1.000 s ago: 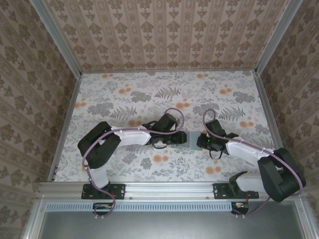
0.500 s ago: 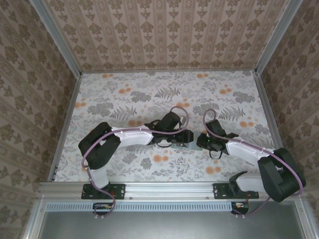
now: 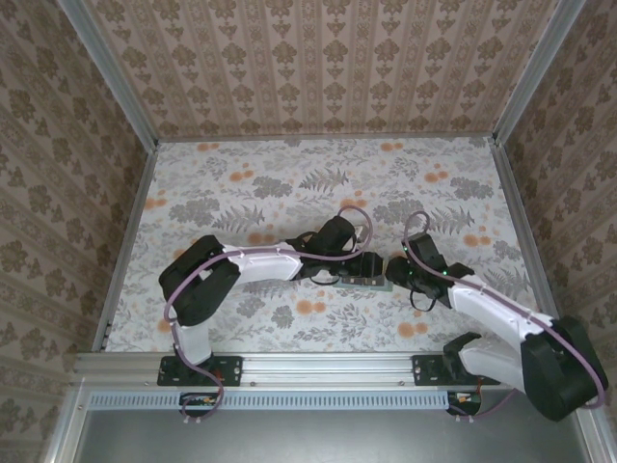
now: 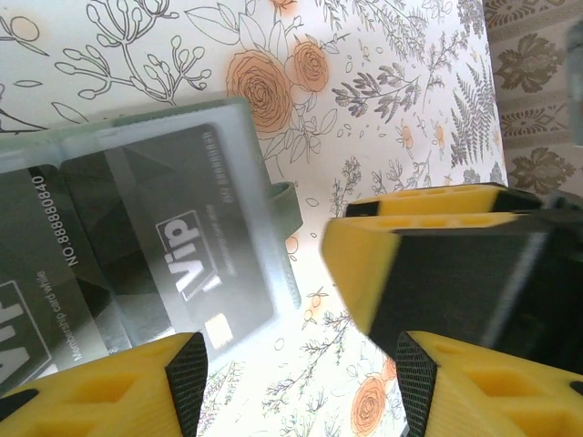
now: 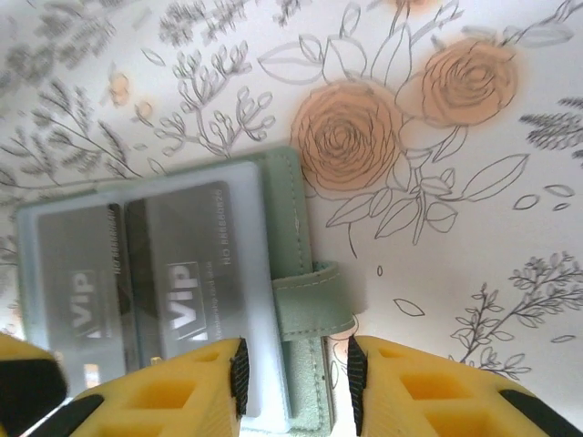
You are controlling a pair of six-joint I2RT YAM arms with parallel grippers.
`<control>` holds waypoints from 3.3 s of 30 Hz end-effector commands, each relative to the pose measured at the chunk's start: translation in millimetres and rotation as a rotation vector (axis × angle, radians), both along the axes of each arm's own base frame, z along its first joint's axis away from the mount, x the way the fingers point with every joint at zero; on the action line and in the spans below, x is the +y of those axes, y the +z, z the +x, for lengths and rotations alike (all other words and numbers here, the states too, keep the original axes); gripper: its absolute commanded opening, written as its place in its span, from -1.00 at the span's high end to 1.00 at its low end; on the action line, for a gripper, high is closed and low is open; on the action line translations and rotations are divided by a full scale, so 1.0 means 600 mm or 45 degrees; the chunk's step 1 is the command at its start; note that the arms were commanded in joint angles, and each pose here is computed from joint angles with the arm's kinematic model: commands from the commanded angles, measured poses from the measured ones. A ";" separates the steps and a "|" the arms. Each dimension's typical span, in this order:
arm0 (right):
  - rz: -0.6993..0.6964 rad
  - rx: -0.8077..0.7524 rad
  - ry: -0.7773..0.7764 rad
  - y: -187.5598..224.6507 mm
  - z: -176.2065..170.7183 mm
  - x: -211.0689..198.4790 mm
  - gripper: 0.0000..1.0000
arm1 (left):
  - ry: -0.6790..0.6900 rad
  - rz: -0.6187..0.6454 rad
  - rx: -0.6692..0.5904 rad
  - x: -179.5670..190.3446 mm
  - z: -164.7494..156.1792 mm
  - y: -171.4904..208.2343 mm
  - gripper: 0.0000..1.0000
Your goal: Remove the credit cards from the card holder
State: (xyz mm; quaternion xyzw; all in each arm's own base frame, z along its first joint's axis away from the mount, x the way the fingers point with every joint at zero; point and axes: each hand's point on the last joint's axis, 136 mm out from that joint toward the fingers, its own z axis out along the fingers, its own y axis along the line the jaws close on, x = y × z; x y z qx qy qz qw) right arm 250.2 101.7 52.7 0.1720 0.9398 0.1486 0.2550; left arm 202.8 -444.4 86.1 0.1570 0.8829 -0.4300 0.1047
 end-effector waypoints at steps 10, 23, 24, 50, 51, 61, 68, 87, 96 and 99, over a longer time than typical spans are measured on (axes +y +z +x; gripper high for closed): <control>0.084 0.012 0.116 0.002 0.003 0.033 0.44 | 0.078 0.117 -0.065 0.051 0.028 -0.008 -0.01; 0.003 0.137 0.195 -0.029 0.020 0.055 0.81 | 0.121 0.118 0.013 0.042 0.038 -0.031 0.56; -0.011 0.150 0.188 -0.034 0.018 0.052 0.82 | 0.122 0.116 0.018 0.041 0.039 -0.031 0.56; 0.004 0.218 0.194 -0.060 0.003 0.057 0.94 | 0.153 0.251 0.124 0.037 0.031 -0.092 0.45; 0.004 0.218 0.193 -0.060 0.004 0.057 0.94 | 0.156 0.264 0.115 0.039 0.032 -0.092 0.44; -0.001 0.226 0.192 -0.064 0.002 0.056 0.94 | 0.160 0.266 0.066 0.051 0.032 -0.077 0.44; -0.001 0.227 0.197 -0.064 0.001 0.057 0.96 | 0.180 0.235 0.049 0.054 0.036 -0.067 0.43; 0.017 0.227 0.208 -0.065 0.001 0.063 0.96 | 0.105 0.207 0.124 0.023 0.019 -0.079 0.51; 0.017 0.226 0.208 -0.064 0.002 0.063 0.96 | 0.126 0.142 0.143 0.023 0.024 -0.070 0.74; 0.014 0.224 0.206 -0.064 0.003 0.063 0.96 | 0.133 0.130 0.150 0.024 0.025 -0.070 1.00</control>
